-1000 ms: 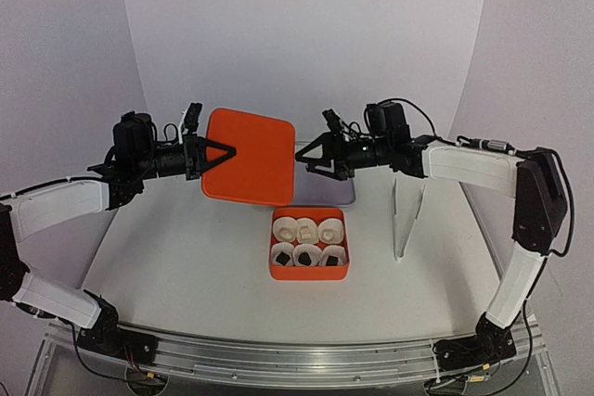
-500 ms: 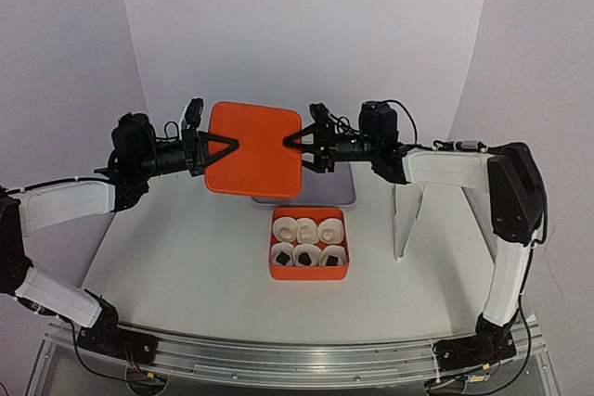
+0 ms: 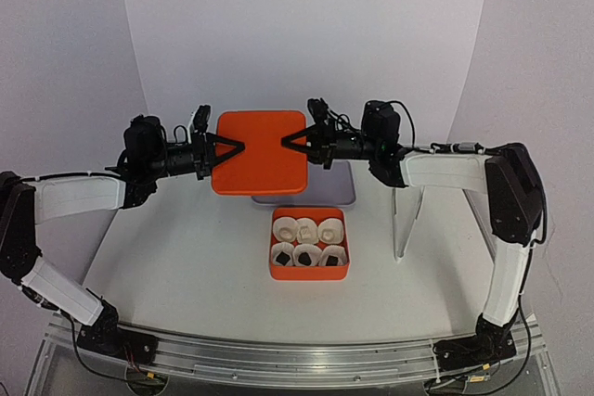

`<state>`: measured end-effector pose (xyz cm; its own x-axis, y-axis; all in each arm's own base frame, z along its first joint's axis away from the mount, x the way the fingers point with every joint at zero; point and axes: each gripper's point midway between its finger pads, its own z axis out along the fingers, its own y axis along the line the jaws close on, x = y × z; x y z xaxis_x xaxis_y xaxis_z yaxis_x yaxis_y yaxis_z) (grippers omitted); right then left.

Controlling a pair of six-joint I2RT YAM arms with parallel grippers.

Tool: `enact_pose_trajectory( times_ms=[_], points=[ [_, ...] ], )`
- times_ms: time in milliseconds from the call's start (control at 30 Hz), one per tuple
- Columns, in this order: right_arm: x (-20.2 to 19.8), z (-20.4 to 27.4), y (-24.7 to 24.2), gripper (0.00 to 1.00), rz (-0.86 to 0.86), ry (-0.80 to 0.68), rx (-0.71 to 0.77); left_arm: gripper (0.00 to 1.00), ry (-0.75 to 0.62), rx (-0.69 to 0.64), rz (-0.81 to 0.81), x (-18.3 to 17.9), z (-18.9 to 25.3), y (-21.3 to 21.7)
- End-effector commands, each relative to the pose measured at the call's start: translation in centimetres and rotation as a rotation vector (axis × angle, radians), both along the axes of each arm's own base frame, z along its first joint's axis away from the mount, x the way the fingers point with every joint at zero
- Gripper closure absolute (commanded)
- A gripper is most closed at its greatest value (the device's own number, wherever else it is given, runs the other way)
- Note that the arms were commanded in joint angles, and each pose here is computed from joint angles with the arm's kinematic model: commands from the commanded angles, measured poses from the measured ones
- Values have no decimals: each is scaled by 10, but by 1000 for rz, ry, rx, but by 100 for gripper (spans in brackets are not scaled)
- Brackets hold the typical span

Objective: Pack the chocolate

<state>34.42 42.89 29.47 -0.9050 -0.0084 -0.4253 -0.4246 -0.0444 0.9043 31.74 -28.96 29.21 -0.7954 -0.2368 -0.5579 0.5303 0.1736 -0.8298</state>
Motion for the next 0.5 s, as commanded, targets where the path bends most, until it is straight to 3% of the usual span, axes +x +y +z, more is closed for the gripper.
enact_pose_trajectory(
  times_ms=[0, 67, 100, 300, 467],
  points=[
    [-14, 31, -10, 100, -10, -54, 51, 20, -21, 38, 17, 6, 6, -2],
    [-16, 27, -16, 100, -20, -43, 42, 2, 7, 90, 57, 9, -6, 3],
    [-15, 24, -20, 100, -30, -36, 37, 1, 16, 114, 79, 10, -9, 6],
    [-15, -12, -48, 100, -75, 63, -29, 0, 107, 336, 293, 16, -47, 43],
    [-26, -57, -62, 100, -76, 198, -131, 0, 174, 425, 333, 13, -71, 55]
  ],
)
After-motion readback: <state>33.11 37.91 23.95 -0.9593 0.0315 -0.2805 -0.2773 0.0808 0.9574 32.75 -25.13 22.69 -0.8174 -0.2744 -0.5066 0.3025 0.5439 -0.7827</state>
